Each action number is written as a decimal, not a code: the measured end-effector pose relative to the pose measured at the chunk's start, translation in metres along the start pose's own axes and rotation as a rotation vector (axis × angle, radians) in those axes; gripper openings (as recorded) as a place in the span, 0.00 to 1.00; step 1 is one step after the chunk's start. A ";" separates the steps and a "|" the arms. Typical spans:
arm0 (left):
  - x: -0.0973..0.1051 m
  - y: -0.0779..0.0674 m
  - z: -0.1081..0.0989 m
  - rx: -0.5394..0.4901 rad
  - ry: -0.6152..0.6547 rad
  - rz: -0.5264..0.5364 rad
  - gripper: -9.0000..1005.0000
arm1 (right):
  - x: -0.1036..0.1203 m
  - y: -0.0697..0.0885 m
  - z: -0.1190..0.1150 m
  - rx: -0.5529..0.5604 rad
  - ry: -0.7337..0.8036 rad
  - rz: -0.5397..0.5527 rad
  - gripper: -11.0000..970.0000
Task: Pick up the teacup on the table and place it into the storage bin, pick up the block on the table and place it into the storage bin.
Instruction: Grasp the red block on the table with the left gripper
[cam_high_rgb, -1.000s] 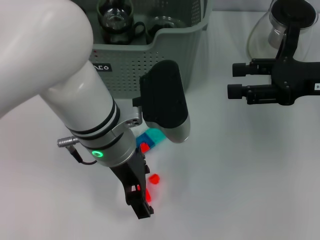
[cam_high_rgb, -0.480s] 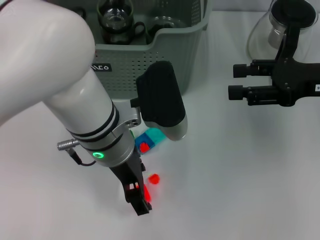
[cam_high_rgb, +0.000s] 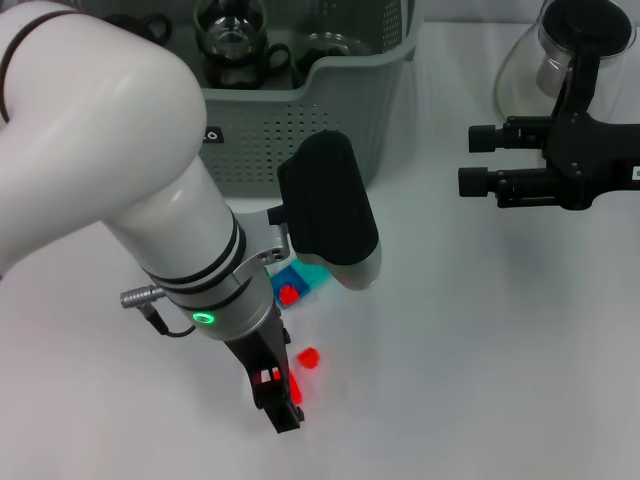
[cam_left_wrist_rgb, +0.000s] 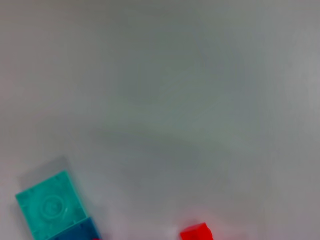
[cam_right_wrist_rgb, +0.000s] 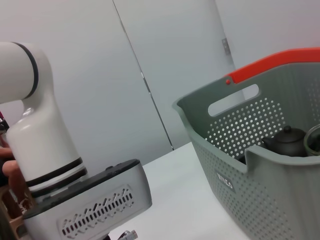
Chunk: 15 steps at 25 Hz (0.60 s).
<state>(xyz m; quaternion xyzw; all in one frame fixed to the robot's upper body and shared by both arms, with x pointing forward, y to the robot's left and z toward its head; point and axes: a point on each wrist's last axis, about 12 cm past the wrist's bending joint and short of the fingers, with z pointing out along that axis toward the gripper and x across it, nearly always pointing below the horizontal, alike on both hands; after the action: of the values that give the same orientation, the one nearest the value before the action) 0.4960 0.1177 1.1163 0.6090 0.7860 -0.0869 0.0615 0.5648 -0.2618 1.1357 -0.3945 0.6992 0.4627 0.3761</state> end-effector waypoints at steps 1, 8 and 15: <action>0.000 0.000 0.000 0.000 0.000 0.000 0.90 | 0.000 0.000 0.000 0.000 0.000 -0.001 0.80; 0.000 0.000 0.001 -0.007 0.003 -0.002 0.90 | -0.001 -0.001 0.000 0.002 -0.001 -0.003 0.80; 0.001 -0.002 0.003 -0.008 0.016 0.003 0.76 | -0.002 -0.001 -0.002 0.008 -0.008 -0.003 0.80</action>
<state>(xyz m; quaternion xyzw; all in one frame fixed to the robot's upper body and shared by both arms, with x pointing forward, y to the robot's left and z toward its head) 0.4939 0.1171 1.1134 0.6108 0.7858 -0.0786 0.0578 0.5663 -0.2632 1.1373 -0.3919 0.6990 0.4609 0.3812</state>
